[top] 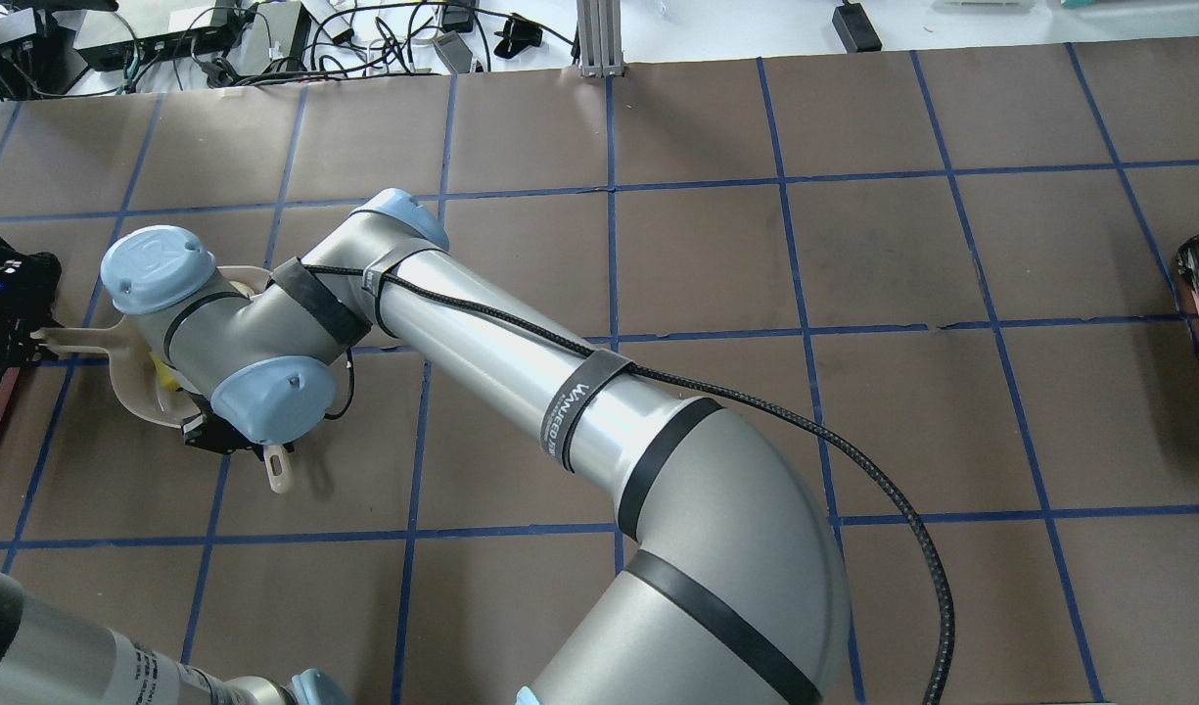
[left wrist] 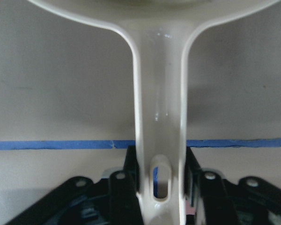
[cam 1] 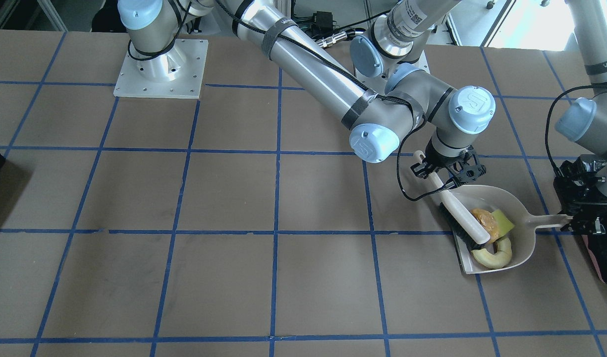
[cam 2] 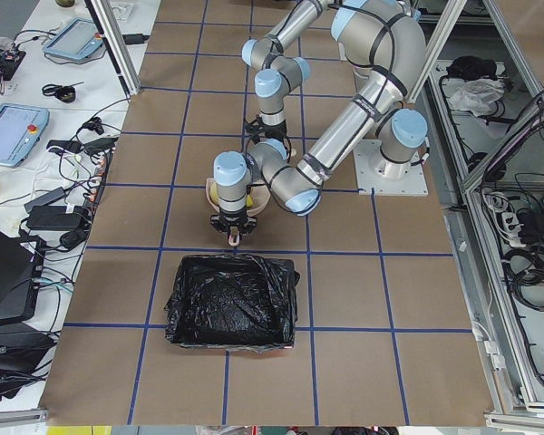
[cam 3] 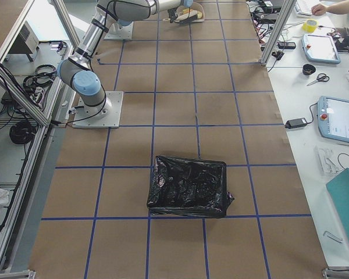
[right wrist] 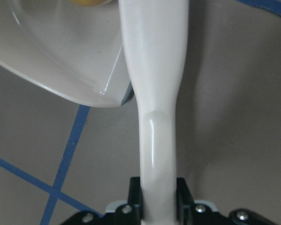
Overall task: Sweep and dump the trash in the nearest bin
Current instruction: 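Sweep the trash with the right gripper's brush into the held dustpan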
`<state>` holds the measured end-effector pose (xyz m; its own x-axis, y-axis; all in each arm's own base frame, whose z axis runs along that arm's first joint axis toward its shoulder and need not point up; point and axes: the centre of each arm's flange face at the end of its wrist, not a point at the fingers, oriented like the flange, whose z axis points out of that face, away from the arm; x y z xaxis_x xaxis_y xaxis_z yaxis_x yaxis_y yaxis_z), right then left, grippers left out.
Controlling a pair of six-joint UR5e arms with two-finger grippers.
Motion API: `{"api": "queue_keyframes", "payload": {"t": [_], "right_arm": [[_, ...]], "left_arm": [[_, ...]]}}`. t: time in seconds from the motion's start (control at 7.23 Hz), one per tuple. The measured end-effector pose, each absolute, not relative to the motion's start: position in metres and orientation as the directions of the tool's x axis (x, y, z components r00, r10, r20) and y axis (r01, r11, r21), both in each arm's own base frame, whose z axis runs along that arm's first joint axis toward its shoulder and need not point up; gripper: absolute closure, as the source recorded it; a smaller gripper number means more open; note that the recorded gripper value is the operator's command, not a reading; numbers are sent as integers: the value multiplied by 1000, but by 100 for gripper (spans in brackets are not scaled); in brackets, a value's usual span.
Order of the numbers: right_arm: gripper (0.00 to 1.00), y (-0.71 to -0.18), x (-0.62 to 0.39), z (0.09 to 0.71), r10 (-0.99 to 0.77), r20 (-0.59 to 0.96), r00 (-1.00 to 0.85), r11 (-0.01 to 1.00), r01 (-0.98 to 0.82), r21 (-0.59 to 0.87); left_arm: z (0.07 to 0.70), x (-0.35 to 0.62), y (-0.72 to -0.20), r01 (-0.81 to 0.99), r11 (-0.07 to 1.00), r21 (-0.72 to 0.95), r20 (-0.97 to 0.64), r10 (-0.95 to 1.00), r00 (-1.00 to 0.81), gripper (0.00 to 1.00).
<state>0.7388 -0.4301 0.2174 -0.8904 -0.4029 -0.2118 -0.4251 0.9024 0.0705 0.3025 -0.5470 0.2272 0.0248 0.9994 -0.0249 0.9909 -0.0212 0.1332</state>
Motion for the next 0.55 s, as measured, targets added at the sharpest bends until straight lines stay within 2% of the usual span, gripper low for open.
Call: {"api": "queue_keyframes", "payload": {"t": [0.28,0.55], "right_arm": [[100,-421,747,221,-331,-260,-907,926,-366,97],[100,-408,752,223,-110,-263,-958,971,-160,176]], "left_arm": [[226,302,-546,991,-20,130,-24,999,23,100],[223,300,-544,992,-13,126,-18,1000,16,100]]}}
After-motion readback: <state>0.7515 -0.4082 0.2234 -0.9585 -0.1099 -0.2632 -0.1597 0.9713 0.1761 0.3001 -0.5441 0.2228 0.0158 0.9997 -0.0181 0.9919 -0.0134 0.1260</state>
